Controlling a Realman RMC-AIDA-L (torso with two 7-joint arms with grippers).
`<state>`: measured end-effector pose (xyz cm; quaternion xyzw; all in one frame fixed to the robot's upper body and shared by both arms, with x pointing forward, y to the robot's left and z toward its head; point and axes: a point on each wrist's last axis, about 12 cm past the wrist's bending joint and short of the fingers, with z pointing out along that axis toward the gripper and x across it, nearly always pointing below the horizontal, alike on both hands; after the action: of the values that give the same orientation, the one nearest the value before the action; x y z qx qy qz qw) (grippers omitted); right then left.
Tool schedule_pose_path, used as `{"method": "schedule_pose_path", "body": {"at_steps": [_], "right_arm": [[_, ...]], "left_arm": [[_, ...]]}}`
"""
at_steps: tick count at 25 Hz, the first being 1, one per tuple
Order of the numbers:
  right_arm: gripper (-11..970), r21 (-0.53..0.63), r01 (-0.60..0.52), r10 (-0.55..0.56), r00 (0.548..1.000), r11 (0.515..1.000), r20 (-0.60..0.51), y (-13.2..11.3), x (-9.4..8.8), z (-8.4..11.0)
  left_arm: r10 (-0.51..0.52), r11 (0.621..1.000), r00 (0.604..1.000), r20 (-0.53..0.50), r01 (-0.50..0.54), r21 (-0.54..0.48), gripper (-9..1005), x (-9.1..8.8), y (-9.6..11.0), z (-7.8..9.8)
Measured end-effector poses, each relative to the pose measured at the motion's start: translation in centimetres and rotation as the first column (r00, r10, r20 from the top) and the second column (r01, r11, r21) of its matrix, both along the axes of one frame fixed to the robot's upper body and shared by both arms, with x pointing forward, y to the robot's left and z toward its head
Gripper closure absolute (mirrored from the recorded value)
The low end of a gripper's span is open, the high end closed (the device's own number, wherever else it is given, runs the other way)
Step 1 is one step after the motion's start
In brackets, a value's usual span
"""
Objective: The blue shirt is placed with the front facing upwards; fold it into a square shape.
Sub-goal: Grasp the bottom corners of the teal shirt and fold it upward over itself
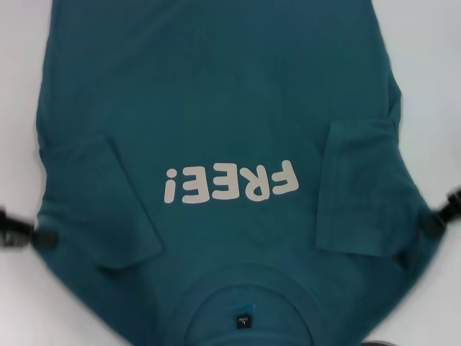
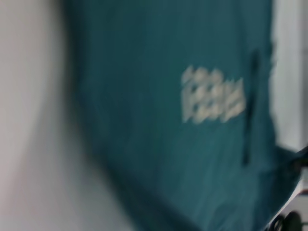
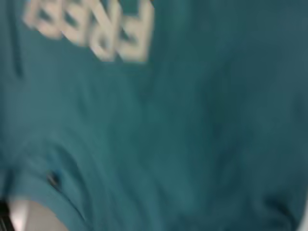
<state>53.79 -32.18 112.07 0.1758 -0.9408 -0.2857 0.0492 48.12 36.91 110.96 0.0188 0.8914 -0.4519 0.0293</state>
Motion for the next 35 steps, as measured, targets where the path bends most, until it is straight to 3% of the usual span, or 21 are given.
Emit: {"method": "schedule_pose_path", "body": {"at_steps": [2,3,11,16,21,28,35], "right_arm": [[956,0.045,0.033,-0.035,0.998,0.998,0.056,0.5,1.2,0.9],[956,0.063,0.053,-0.058,0.995,0.997,0.081,0.7,1.8,1.2],[956,0.168,0.179,-0.216,0.946,0.970,0.242,1.8,5.2,2.9],[955,0.260,0.297,-0.373,0.870,0.919,0.322,0.0,6.5,3.9],[947,0.277,0.363,-0.449,0.803,0.890,0.391,-0.9,7.7,4.3],[933,0.259,0.395,-0.472,0.733,0.881,0.489,0.2,9.9,4.4],[919,0.182,0.392,-0.417,0.679,0.902,0.604,2.2,11.8,4.0]], "left_arm": [[0.023,1.000,0.999,0.025,-0.022,-0.014,982,0.9,-0.2,0.4],[0.107,0.994,0.993,0.057,-0.105,-0.034,982,3.4,-1.0,1.1],[0.193,0.981,0.974,0.123,-0.191,-0.024,983,8.9,-4.6,1.8],[0.263,0.963,0.948,0.181,-0.270,0.013,983,11.1,-4.9,2.1],[0.332,0.932,0.902,0.275,-0.358,0.049,984,13.4,-4.8,2.8],[0.352,0.898,0.864,0.360,-0.420,0.131,985,16.2,-6.1,3.5],[0.381,0.853,0.824,0.419,-0.488,0.183,986,17.4,-6.2,3.5]]}}
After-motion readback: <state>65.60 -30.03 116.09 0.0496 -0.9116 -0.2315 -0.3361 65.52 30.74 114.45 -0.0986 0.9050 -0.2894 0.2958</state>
